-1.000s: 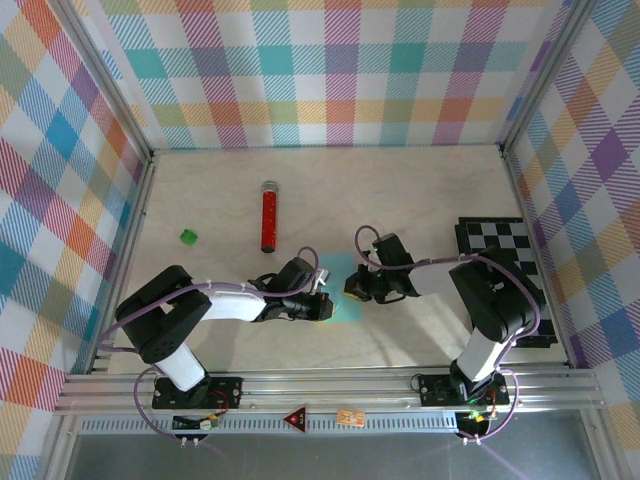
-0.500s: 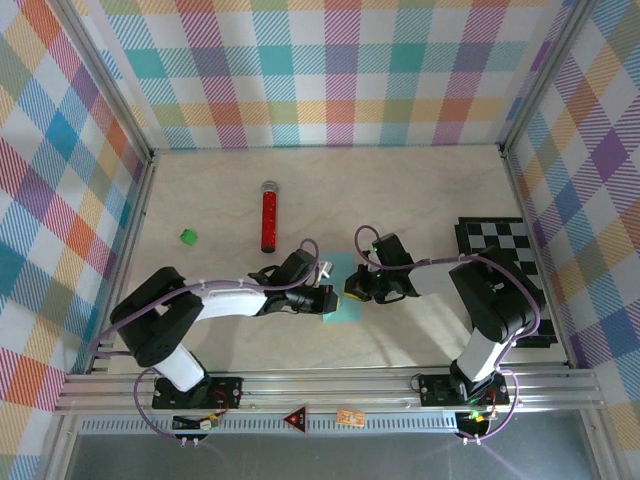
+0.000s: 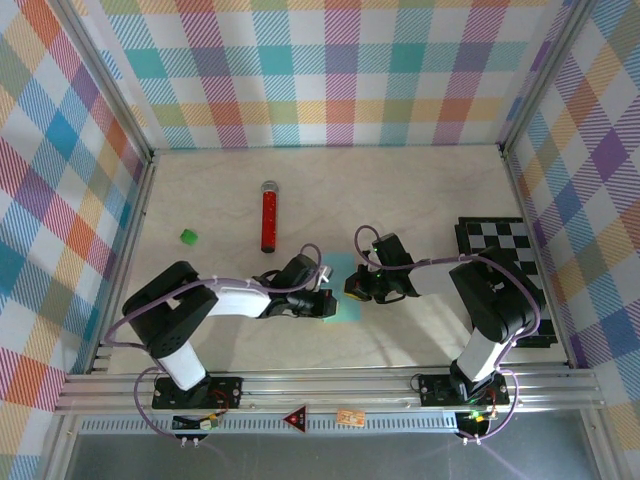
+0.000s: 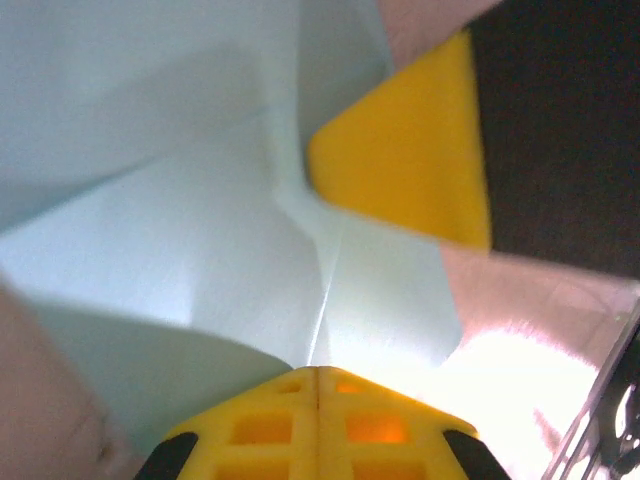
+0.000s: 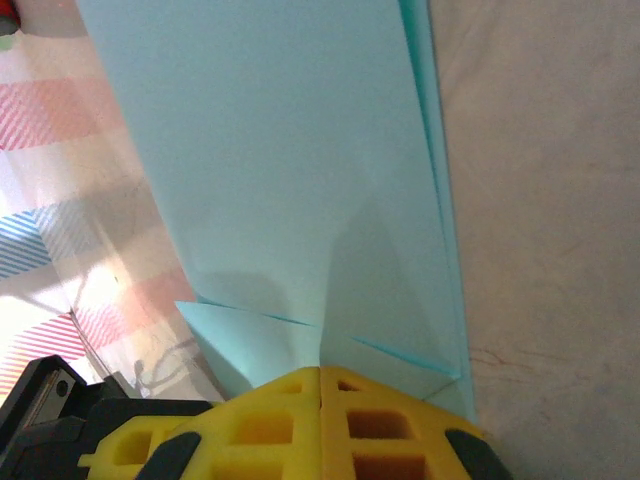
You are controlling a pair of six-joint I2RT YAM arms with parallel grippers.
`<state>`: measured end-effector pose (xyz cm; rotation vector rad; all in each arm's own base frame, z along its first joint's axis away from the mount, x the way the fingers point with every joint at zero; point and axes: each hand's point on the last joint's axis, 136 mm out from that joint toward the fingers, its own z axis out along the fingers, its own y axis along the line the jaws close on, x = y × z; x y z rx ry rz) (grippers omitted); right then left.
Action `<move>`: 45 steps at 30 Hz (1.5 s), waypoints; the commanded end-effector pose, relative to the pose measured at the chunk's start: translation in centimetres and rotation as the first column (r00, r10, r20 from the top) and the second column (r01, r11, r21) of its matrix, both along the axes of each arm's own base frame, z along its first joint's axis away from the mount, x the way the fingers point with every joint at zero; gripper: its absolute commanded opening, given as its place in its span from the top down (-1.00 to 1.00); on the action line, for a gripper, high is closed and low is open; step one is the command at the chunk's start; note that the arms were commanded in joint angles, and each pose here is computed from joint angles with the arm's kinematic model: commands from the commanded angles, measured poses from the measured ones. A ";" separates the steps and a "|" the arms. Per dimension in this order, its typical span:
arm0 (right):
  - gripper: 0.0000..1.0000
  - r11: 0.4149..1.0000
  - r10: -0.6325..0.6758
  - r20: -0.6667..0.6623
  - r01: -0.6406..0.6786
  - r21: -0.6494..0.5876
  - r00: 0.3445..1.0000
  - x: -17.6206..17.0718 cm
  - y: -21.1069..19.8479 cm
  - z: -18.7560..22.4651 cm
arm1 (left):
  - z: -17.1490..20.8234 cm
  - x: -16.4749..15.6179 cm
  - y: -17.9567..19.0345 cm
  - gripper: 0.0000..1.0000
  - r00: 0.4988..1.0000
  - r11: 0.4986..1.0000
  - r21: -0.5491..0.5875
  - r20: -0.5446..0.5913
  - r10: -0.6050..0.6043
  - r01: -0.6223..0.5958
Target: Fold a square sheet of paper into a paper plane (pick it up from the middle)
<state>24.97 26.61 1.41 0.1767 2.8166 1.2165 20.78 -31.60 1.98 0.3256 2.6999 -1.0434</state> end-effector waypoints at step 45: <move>1.00 0.988 -0.040 -0.093 0.026 -0.154 0.995 -2.0 -3.0 -4.1 | -2.0 -0.8 0.4 1.00 0.999 0.993 0.116 -0.029 0.028 -0.025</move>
